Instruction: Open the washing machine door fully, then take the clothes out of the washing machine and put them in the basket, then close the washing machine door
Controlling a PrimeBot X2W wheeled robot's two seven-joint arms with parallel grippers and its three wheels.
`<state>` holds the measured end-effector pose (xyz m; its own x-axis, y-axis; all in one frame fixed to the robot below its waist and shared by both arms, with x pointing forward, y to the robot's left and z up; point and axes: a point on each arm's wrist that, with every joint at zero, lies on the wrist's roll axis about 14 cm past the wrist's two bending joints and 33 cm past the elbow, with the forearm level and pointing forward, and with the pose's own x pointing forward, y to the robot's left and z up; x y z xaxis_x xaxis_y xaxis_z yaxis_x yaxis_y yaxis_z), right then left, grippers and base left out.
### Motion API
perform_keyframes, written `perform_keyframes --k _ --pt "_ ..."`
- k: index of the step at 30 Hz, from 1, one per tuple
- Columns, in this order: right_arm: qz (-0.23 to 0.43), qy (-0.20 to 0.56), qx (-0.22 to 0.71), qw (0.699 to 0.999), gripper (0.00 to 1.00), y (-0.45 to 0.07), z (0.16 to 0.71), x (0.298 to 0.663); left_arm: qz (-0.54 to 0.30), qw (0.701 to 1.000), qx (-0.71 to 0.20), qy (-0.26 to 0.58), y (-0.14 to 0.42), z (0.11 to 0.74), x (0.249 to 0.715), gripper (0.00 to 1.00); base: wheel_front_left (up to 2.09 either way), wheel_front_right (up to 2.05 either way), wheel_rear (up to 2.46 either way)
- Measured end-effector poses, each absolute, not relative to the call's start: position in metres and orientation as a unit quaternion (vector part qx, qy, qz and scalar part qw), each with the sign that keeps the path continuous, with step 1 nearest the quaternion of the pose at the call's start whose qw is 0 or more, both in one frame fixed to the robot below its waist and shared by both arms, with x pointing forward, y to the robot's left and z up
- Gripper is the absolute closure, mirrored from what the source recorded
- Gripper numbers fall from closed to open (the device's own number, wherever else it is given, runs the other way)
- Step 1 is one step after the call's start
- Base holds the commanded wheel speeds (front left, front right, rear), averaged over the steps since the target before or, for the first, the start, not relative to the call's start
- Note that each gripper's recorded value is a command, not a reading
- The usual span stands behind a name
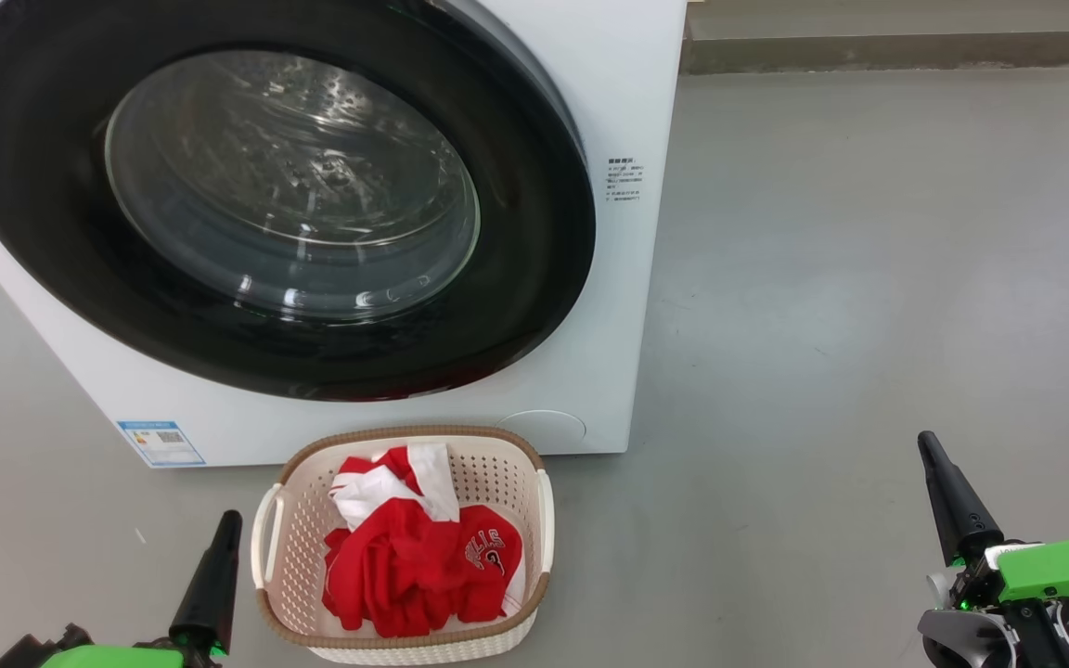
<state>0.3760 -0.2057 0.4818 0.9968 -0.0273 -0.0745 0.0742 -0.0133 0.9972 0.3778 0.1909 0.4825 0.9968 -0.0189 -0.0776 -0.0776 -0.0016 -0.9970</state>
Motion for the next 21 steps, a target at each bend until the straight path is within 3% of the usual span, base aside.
perform_keyframes --k 21 --pt "-0.037 0.016 0.711 0.702 1.0 -0.2059 0.4818 0.3759 0.021 0.706 -0.708 0.034 0.1908 0.4825 0.3778 1.0 0.0 0.0 0.0"
